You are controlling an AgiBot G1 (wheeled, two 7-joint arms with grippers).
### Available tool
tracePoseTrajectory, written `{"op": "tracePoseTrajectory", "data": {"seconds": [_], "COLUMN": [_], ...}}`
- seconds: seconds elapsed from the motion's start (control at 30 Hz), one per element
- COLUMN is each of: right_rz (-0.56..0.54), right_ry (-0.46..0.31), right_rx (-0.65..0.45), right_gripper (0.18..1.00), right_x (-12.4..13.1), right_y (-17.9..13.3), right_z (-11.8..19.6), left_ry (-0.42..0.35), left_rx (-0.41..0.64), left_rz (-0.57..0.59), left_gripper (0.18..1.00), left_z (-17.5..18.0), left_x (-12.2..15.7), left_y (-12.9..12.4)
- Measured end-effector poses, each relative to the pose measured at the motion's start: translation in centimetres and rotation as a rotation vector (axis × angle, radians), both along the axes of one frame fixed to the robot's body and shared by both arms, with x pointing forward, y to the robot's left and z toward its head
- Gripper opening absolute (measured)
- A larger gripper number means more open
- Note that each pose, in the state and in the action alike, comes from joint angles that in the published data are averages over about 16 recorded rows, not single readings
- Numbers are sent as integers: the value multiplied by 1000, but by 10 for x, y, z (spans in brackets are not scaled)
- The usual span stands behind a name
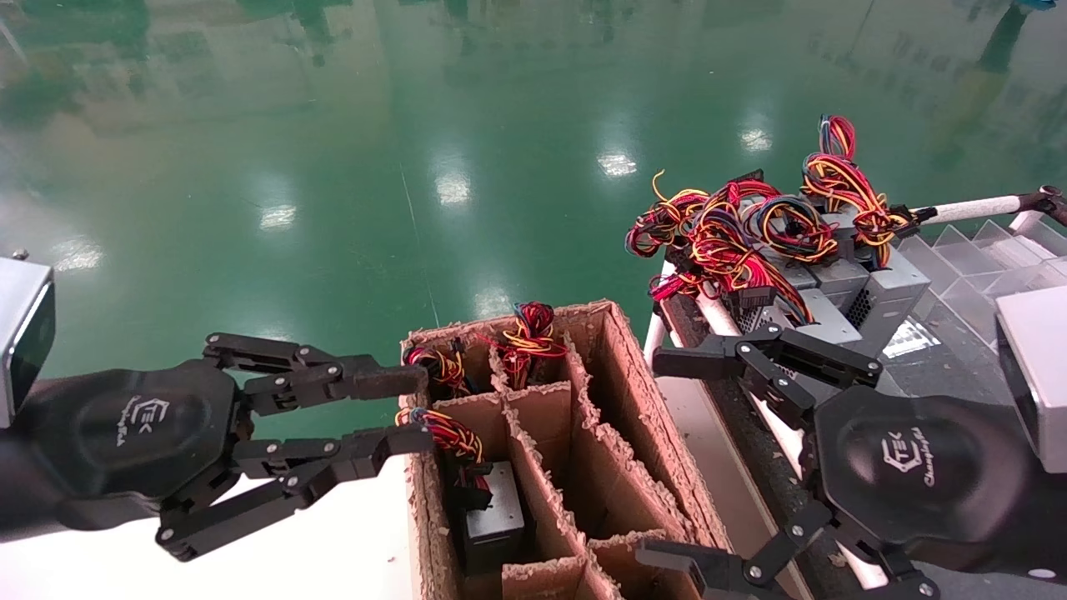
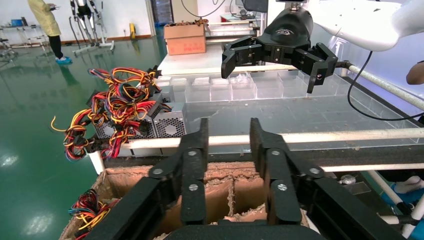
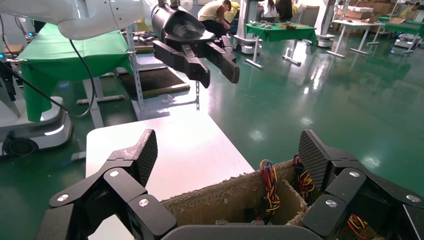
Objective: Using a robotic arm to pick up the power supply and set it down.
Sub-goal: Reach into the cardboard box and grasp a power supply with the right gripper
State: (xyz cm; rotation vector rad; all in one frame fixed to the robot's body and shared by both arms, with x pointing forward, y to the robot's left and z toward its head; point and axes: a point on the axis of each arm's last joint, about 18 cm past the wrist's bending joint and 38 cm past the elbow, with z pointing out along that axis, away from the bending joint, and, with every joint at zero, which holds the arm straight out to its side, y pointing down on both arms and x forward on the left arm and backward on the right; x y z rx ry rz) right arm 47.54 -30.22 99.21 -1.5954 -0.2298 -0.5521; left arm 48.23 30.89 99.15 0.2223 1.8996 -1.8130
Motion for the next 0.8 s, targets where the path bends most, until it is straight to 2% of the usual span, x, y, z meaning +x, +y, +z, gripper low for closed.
{"op": "tracePoseTrajectory", "data": {"seconds": [0.27, 0.47, 0.8], "right_rz": [0, 0, 0], "right_ry": [0, 0, 0], "right_rx": [0, 0, 0], "right_gripper": [1001, 1001, 1001], "right_x": [0, 0, 0], "right_y": [0, 0, 0], "right_z": [0, 0, 0], "left_ry": [0, 0, 0], "left_rx": [0, 0, 0], "left_rz": [0, 0, 0], "left_gripper": [326, 251, 201], "left_z": [0, 0, 0], "left_x": [0, 0, 0], "left_y": [0, 0, 0]}}
